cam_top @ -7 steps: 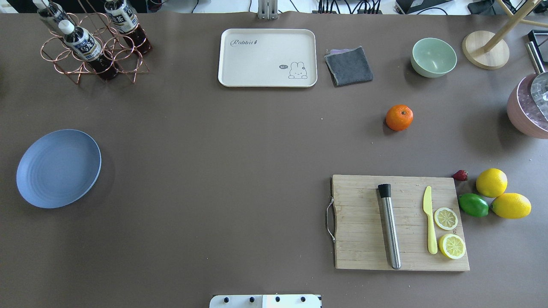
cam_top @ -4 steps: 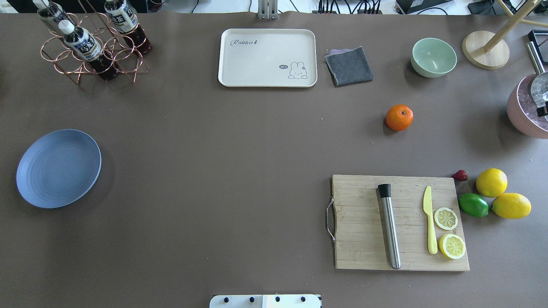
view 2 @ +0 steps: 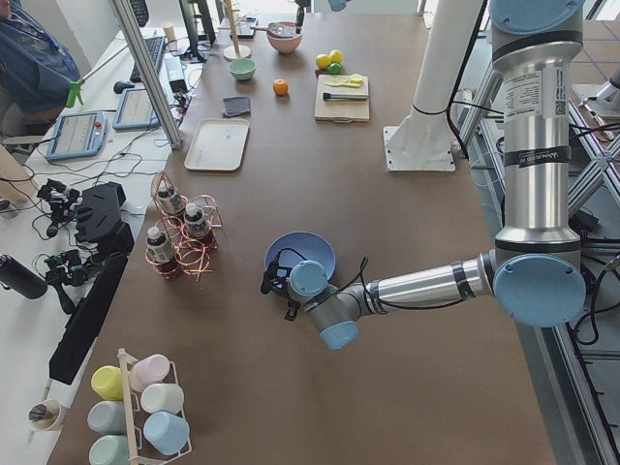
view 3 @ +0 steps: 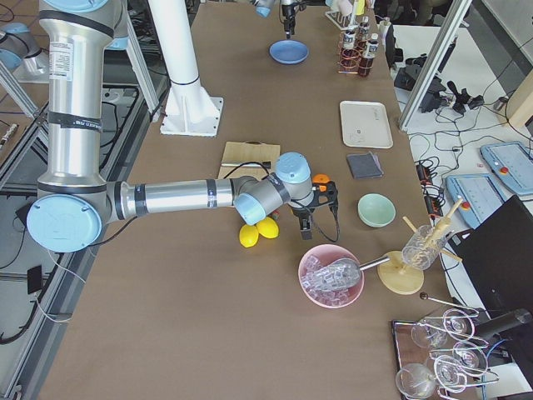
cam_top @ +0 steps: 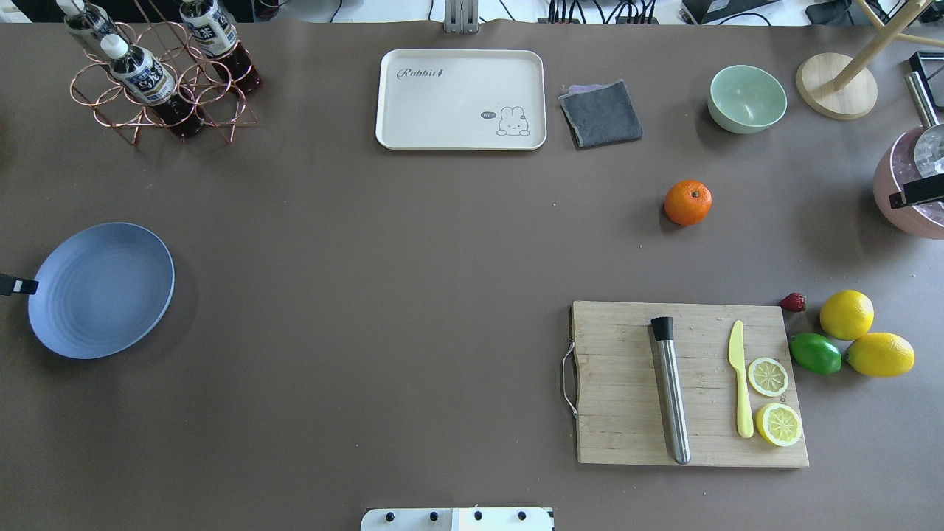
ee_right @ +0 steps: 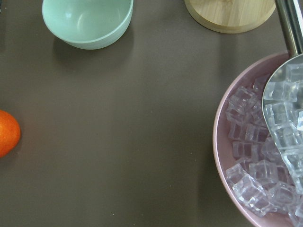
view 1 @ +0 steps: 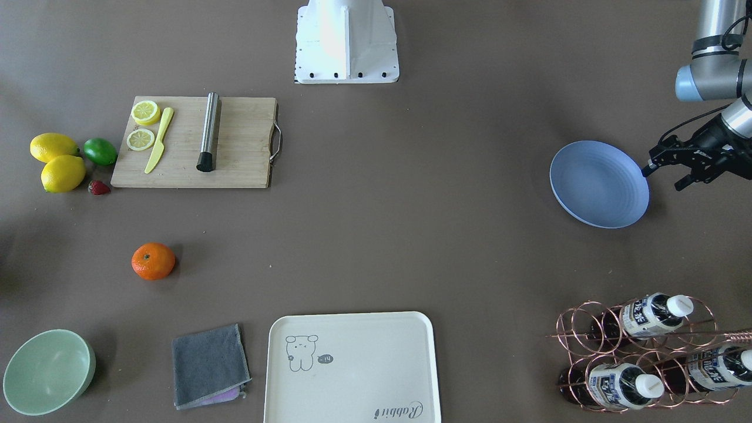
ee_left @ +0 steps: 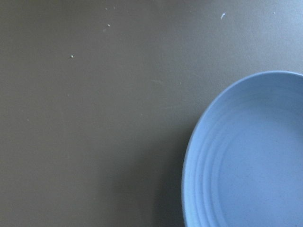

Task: Pick orange to plate
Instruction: 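Move the left gripper down to the outer rim of the blue plate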

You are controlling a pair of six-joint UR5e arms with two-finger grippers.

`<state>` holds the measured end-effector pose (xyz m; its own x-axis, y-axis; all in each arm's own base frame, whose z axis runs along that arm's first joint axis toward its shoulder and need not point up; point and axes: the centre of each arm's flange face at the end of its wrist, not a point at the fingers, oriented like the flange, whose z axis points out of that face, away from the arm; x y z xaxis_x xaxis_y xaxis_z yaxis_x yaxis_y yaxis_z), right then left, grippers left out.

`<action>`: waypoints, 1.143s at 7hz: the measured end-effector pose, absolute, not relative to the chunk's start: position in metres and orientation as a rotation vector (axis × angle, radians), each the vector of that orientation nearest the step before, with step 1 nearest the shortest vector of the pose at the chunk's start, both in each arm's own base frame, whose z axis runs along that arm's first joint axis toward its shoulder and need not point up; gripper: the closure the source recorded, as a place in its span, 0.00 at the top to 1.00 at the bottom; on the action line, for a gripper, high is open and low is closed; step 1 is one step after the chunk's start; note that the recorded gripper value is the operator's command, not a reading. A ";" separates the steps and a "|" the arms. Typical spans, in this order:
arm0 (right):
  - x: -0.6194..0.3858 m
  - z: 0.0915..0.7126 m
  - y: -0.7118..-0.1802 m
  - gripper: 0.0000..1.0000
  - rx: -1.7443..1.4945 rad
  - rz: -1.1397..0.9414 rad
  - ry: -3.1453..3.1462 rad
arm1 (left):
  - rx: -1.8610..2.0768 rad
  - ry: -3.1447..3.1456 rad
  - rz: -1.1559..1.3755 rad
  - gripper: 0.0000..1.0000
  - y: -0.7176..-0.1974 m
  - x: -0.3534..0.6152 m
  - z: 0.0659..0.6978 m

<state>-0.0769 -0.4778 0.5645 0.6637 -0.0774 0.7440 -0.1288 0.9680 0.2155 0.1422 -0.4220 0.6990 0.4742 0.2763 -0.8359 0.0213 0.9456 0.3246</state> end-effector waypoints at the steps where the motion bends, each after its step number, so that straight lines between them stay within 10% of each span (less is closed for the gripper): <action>1: -0.077 0.565 -0.478 1.00 0.259 0.030 -0.846 | 0.304 1.073 0.160 0.84 -0.420 0.145 0.701; 4: -0.077 0.569 -0.478 1.00 0.261 0.034 -0.833 | 0.300 1.081 0.179 0.80 -0.420 0.155 0.699; 6: -0.077 0.569 -0.478 1.00 0.262 0.034 -0.830 | 0.300 1.087 0.191 0.14 -0.422 0.161 0.695; 8: -0.077 0.570 -0.478 1.00 0.262 0.034 -0.829 | 0.304 1.092 0.202 0.00 -0.426 0.167 0.690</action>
